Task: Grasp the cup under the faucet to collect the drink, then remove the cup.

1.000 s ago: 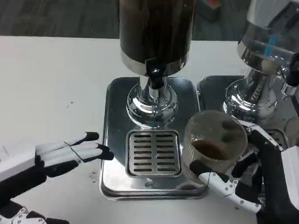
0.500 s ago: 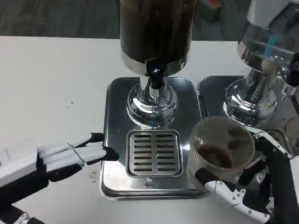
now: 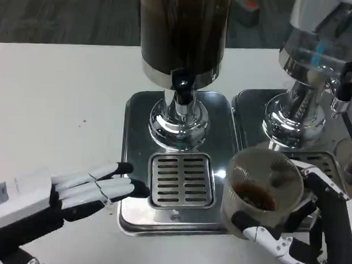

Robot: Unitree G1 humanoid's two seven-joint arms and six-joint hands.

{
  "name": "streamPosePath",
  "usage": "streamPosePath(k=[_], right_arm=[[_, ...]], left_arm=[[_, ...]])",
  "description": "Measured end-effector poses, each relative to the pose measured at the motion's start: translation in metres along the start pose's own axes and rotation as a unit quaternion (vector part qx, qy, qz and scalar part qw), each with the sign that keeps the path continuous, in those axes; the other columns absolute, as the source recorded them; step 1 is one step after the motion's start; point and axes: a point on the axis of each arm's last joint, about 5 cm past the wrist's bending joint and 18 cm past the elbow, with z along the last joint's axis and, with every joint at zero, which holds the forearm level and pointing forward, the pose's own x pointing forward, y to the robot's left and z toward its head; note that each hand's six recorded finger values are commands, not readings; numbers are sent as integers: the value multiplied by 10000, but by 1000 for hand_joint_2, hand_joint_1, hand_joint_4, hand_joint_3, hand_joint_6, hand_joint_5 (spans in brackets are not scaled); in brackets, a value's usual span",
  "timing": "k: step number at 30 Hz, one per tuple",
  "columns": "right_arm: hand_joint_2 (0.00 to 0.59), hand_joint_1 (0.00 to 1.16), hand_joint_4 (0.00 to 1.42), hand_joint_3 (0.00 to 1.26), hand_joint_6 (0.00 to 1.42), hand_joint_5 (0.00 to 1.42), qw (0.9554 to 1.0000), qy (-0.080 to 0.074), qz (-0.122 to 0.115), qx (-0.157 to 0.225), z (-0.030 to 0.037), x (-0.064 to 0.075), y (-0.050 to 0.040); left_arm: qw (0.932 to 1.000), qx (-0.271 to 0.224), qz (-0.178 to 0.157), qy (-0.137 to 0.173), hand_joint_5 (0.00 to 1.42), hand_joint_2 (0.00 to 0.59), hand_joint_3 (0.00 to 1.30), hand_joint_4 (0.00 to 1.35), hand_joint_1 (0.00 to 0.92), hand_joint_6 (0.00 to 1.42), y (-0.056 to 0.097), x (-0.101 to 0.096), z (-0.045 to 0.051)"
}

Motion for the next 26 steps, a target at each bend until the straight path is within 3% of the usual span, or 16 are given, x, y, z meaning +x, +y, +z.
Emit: streamPosePath(k=[6, 11, 17, 26], right_arm=[[201, 705, 707, 564, 1306, 956, 9999, -111, -21, 46, 47, -34, -23], [201, 705, 707, 564, 1319, 956, 10000, -37, 24, 35, 46, -74, -21], [201, 705, 707, 564, 1314, 956, 9999, -89, -25, 68, 80, -85, -41], [201, 705, 707, 564, 1320, 959, 9999, -75, -6, 75, 80, -92, -40]], left_arm=[[10000, -8, -61, -55, 0, 128, 87, 0, 0, 184, 9, 6, 7], [9999, -50, -74, -79, 0, 128, 87, 0, 0, 184, -2, 12, 8], [9999, -69, -113, -94, 0, 128, 87, 0, 0, 184, -6, 14, 9], [9999, -68, -73, -96, 0, 128, 87, 0, 0, 184, -6, 13, 9]])
